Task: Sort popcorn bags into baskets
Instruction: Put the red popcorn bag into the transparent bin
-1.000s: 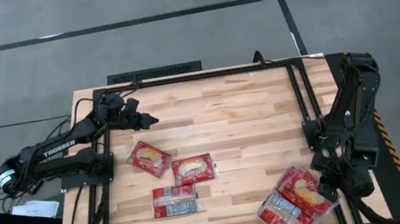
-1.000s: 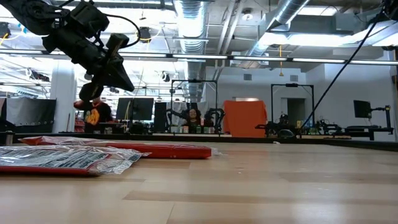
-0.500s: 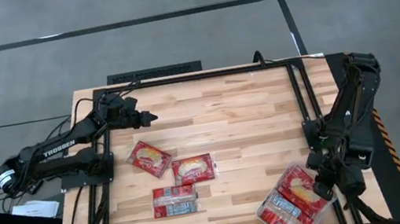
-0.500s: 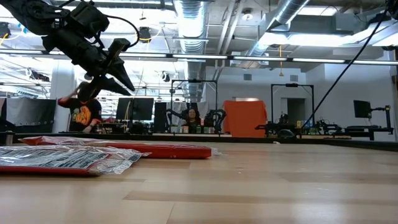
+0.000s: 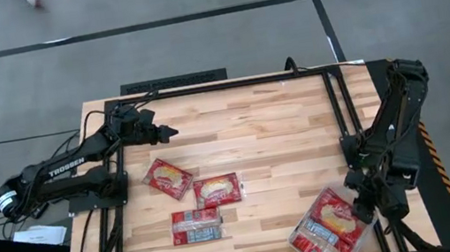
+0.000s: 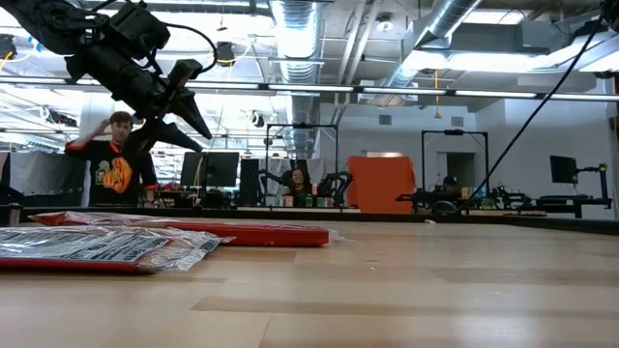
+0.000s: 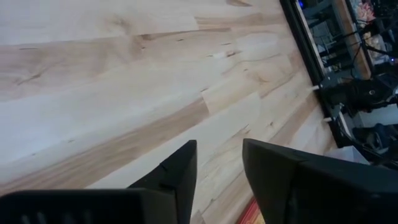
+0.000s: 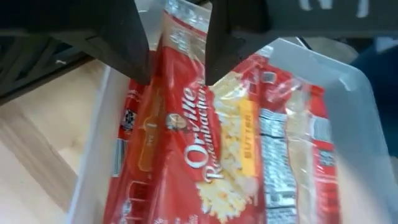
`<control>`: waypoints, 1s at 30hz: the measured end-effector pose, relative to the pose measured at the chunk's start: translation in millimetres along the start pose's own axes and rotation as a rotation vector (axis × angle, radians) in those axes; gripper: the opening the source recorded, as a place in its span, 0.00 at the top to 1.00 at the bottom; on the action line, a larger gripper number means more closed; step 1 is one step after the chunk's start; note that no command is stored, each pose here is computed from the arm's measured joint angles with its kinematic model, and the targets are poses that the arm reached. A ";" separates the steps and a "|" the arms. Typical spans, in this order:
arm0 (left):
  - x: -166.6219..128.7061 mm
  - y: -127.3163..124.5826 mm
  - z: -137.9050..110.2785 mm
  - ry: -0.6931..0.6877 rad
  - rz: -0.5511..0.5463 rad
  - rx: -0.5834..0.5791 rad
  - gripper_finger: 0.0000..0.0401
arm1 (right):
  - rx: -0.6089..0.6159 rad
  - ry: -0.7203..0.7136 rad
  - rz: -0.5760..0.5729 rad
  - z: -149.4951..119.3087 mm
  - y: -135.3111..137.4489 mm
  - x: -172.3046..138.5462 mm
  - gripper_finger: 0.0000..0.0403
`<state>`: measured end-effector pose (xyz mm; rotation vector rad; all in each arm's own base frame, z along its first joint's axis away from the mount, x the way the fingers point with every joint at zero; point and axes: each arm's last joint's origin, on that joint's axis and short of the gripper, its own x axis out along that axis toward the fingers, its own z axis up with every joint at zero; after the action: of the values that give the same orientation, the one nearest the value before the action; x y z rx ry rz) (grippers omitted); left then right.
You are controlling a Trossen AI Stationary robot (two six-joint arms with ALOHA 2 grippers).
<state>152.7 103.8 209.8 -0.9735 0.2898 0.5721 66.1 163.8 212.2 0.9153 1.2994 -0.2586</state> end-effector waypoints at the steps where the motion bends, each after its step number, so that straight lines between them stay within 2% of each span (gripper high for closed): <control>1: 0.0 0.0 0.0 0.000 0.000 0.000 0.70 | 0.004 -0.011 0.013 0.4 0.8 -1.0 0.56; 7: -0.1 -1.1 -1.5 0.047 -0.044 0.038 0.70 | 0.025 -0.095 0.083 16.4 18.7 -11.2 0.59; 12: -1.7 2.3 -13.9 0.255 -0.121 0.137 0.72 | -0.065 -0.202 0.145 46.5 42.7 -28.6 0.63; 15: -3.6 7.7 -29.3 0.389 -0.051 0.166 0.76 | -0.122 -0.281 0.151 70.6 50.6 -35.5 0.65; 18: -4.7 5.6 -45.3 0.468 0.020 0.236 0.82 | -0.168 -0.354 0.136 93.7 52.3 -37.3 0.67; 24: -2.7 -22.6 -70.8 0.443 -0.027 0.359 0.97 | -0.227 -0.467 0.085 135.7 57.8 -28.7 0.68; 30: -9.6 -41.9 -97.8 0.464 -0.066 0.372 1.00 | -0.317 -0.541 0.096 173.7 73.2 -5.0 0.69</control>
<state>171.0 0.3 190.6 -0.7398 0.7478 0.2112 234.8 86.8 246.2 0.5788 0.7642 -0.1996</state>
